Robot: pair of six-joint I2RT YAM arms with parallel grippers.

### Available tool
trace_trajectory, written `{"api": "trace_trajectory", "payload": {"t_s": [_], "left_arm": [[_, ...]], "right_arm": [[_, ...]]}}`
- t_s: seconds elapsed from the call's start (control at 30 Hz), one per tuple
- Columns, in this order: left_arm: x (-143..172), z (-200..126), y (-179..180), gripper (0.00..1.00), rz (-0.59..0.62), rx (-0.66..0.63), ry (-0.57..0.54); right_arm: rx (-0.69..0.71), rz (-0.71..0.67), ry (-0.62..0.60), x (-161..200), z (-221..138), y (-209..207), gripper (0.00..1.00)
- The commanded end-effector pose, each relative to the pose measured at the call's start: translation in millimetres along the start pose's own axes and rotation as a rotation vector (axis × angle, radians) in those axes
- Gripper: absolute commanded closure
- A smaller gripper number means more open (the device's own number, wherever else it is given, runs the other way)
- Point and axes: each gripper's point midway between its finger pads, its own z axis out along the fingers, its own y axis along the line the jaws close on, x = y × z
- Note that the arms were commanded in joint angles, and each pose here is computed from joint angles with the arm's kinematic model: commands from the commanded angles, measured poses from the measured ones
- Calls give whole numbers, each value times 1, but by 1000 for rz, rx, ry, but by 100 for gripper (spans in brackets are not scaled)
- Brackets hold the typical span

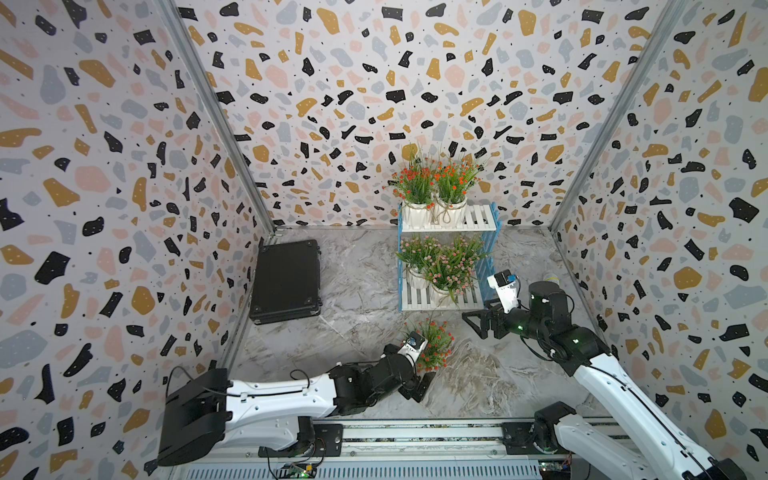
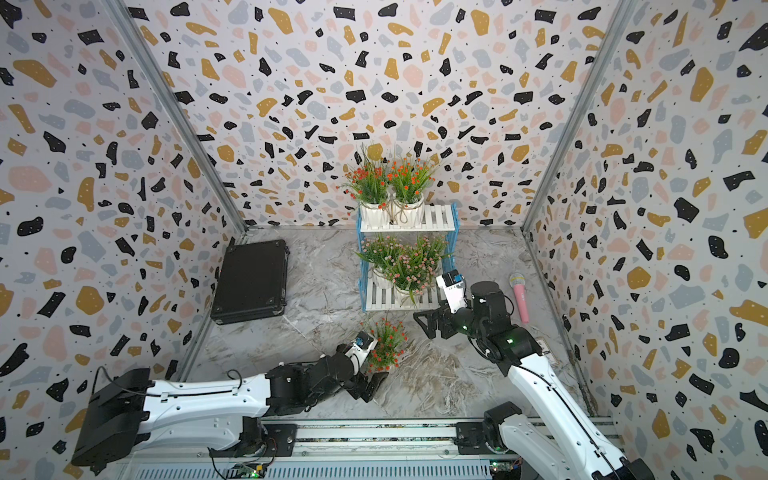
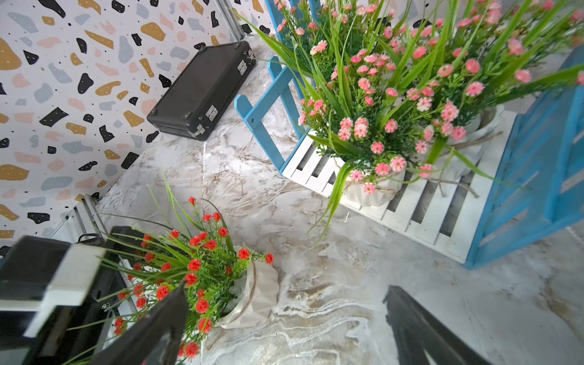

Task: Place the baby's breath potted plants on the rack by color
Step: Move the baby's breath potted plant to the center of the board, then pick up the baby's breath potted plant from the center of the board.

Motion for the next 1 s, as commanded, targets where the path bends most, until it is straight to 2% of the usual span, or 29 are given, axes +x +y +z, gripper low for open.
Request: {"api": "trace_trajectory", "payload": {"t_s": [0.0,0.13,0.23,0.37,0.47,0.63,0.77,0.97], "left_arm": [[2,-17,11,1,-17,-28,-2],[-17,-43,20,1,-52,-52,-66],[-25,-58,35,1,-58,-123,-69],[-42,-71,50,1,-90,-181,-67],[-56,-80,66,1,-179,-178,-105],[-69,-92,101,1,-293,-222,-112],[-76,-98,121,1,-321,-265,-124],[-89,-102,133,1,-365,-252,-160]], "right_arm": [[-11,-2,-16,-5,3,3,0],[48,44,-22,2,6,-9,0],[73,93,22,17,11,-17,0],[50,164,54,42,22,-21,0],[16,196,63,56,28,-20,0],[-8,121,28,76,34,-16,1],[-58,34,-17,92,44,-5,1],[-129,-114,5,127,68,27,1]]}}
